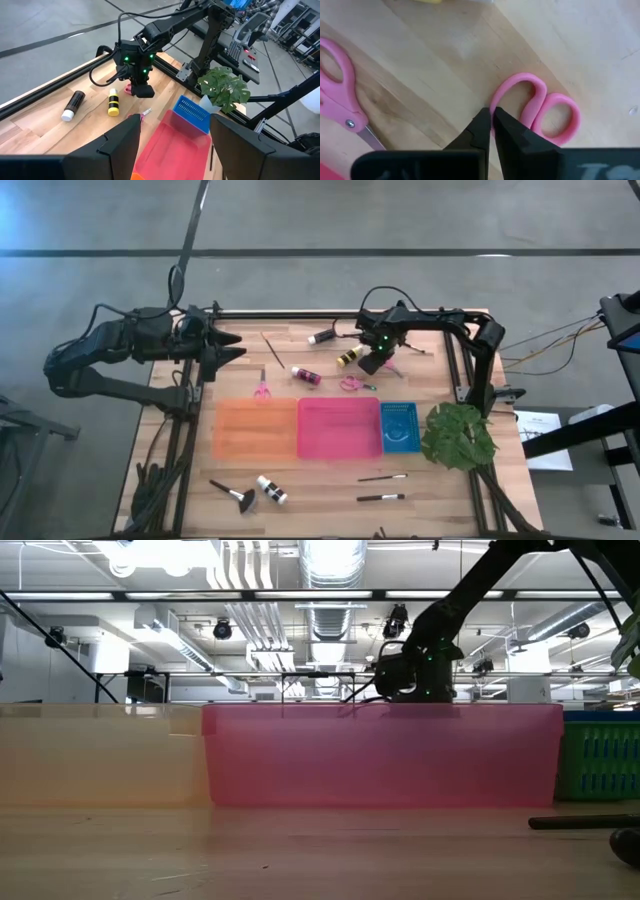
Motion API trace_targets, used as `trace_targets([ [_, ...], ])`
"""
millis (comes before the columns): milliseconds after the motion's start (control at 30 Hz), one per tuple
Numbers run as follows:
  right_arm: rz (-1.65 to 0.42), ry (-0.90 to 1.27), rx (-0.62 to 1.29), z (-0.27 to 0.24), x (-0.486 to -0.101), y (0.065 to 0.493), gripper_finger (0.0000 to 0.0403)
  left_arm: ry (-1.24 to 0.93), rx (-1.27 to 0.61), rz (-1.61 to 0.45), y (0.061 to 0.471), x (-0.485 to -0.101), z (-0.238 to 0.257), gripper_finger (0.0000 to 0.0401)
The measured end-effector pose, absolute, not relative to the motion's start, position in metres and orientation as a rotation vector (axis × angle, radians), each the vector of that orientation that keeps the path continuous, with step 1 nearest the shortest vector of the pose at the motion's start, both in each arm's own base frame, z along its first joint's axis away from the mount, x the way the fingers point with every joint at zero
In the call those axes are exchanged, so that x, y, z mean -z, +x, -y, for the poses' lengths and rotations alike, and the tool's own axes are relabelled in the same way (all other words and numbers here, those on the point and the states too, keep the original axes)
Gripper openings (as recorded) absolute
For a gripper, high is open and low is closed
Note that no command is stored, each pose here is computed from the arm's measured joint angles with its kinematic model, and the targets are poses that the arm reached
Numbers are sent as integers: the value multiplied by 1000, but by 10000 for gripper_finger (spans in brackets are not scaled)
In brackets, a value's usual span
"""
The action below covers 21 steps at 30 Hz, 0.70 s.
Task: Pick & Place Paint Supplies
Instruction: Put the top pink scissors into the pink bin
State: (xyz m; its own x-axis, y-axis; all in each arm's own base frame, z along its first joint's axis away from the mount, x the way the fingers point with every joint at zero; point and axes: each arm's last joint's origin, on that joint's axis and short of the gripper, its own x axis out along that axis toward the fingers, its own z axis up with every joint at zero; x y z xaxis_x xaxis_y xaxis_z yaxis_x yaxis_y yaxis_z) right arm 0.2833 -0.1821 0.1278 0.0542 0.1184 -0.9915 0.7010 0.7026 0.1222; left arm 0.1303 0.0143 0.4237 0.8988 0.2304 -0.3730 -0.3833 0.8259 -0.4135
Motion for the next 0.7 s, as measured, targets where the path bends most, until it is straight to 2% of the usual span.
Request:
trace_targets([
  [167, -1465, 720, 504, 182, -129, 283, 10, -506, -333, -316, 130, -424, -14, 247],
  [700, -1328, 721, 525, 166, -176, 272, 8, -505, -332, -316, 130, -424, -14, 247],
])
